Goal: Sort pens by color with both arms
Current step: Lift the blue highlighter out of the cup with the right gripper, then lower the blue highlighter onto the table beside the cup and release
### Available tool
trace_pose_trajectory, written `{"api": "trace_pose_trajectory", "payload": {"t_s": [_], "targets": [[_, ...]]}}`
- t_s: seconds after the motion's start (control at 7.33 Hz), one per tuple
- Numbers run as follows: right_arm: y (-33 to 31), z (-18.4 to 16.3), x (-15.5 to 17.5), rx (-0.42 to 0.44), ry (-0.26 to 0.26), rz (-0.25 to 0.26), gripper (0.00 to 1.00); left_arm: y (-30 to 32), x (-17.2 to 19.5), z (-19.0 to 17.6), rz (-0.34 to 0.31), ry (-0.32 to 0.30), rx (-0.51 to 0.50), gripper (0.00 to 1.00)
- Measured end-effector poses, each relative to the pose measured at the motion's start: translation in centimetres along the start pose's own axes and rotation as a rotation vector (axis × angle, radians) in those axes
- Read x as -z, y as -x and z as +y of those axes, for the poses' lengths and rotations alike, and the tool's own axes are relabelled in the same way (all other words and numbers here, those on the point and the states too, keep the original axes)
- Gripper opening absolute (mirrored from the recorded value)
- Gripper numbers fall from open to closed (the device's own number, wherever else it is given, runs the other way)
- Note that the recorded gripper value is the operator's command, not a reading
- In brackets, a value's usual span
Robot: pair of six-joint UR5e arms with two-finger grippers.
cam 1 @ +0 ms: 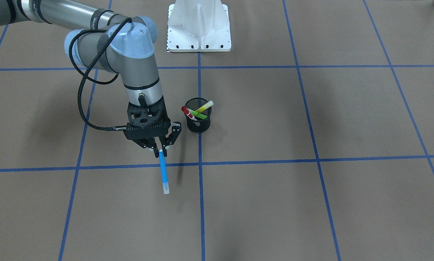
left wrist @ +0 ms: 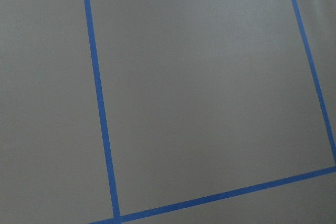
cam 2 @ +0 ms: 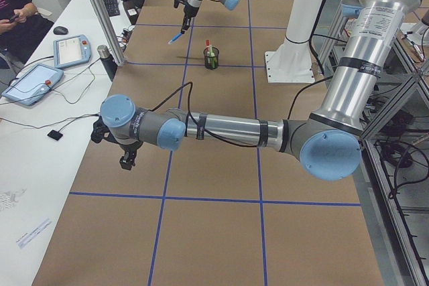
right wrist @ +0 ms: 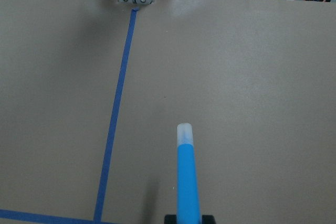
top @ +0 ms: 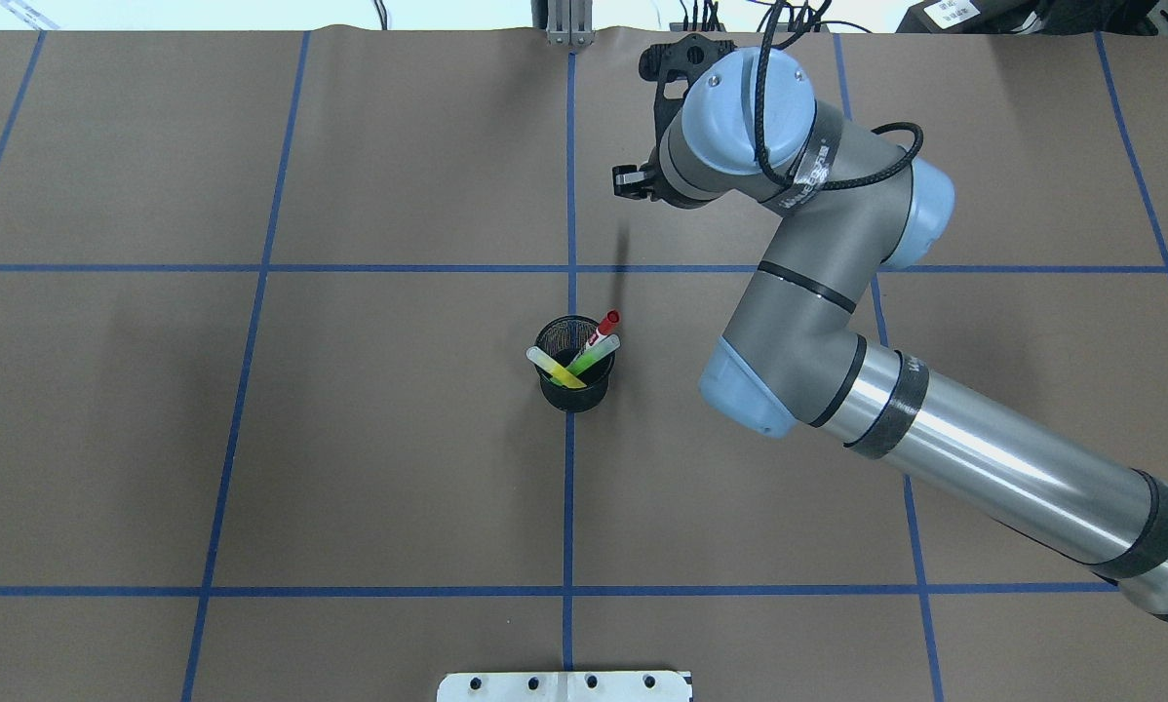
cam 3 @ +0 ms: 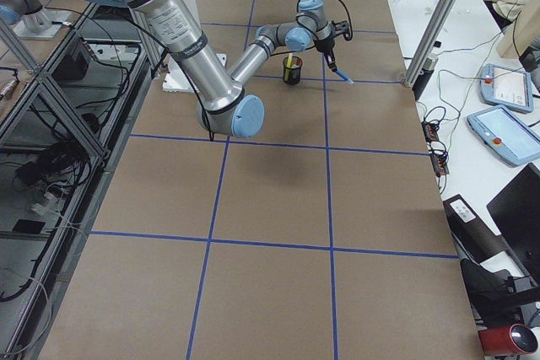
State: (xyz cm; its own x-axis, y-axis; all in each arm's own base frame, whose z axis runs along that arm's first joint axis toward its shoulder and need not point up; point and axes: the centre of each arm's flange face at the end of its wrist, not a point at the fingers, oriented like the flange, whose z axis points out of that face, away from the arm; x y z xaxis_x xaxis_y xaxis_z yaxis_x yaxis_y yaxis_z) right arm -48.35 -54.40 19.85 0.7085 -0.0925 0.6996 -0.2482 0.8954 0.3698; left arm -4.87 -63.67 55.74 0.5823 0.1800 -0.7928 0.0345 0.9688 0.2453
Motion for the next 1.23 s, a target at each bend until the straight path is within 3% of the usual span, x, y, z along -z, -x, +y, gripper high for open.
{"api": "trace_pose_trajectory", "payload": {"t_s": [0.27, 0.82, 1.23], "targets": [[0.0, 2.2, -1.6, 0.014, -0.011, 0.002, 0.17, 0.0, 0.0, 0.0, 0.000, 0.000, -0.001, 1.00], [-0.8, 4.4, -3.2, 0.029, -0.013, 0.009, 0.33, -0.1, 0.0, 0.0, 0.001, -0.016, -0.003, 1.00], [-0.7, 4.8, -3.5, 0.034, -0.008, 0.014, 0.74, -0.2, 0.0, 0.0, 0.002, -0.021, -0.002, 1.00]]}}
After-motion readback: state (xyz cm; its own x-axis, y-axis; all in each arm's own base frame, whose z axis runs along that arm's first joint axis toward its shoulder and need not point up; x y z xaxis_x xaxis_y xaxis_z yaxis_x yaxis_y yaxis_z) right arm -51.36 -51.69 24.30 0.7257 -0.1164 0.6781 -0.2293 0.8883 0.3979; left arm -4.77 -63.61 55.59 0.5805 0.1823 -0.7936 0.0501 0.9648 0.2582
